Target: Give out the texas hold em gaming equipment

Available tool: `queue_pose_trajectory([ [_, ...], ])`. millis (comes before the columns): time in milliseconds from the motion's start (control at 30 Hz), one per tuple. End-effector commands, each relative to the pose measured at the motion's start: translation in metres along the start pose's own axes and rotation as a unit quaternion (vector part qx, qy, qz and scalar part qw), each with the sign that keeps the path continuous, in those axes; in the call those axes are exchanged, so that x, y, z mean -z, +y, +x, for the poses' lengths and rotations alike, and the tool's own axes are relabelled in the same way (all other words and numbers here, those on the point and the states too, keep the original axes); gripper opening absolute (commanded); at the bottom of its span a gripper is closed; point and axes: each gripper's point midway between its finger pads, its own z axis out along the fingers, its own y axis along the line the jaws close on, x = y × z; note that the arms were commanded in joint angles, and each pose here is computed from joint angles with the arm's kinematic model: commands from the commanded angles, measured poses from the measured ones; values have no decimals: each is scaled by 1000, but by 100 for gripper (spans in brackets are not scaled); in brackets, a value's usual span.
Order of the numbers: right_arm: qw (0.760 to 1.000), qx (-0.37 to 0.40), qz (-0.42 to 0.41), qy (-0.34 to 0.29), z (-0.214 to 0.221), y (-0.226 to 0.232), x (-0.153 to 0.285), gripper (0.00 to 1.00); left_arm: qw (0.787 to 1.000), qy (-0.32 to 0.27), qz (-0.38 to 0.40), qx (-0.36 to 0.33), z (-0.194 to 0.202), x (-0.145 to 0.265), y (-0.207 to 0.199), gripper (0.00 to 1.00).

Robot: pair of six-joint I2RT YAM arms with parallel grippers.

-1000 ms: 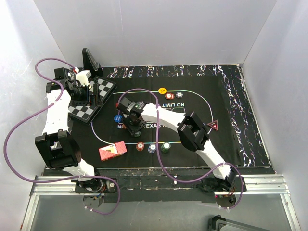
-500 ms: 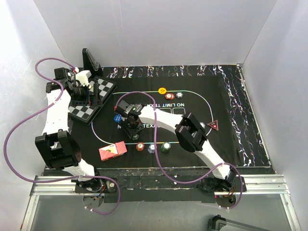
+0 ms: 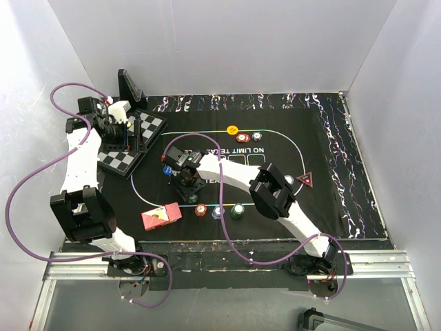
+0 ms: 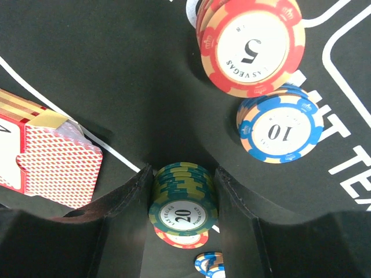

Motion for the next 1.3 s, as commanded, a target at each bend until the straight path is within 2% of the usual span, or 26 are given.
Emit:
queue_pose_trajectory([
  [0, 999, 3, 4, -40, -23, 0, 11, 57, 1000, -25, -1, -13, -12, 10, -2, 100],
  [167, 999, 9, -4, -50, -27, 5, 23, 65, 1000, -24, 0, -14, -12, 12, -4, 100],
  [367, 996, 25, -1, -84, -36, 9, 51, 64, 1000, -23, -3, -14, -9, 13, -4, 100],
  [700, 986, 34, 54, -154, -39, -14, 133, 63, 1000, -23, -4, -13, -10, 15, -5, 100],
  [833, 987, 5, 78, -141, -9, -37, 145, 71, 1000, -28, -4, -12, -13, 19, -6, 100],
  [933, 987, -25, 98, -128, 19, -55, 143, 82, 1000, -28, -1, -8, -13, 18, -8, 100],
  [1167, 985, -91, 121, -86, 87, -82, 126, 87, 1000, -28, 6, -3, -13, 15, -8, 100],
  [1267, 983, -109, 126, -76, 104, -87, 119, 88, 1000, -26, 9, 1, -12, 15, -9, 100],
])
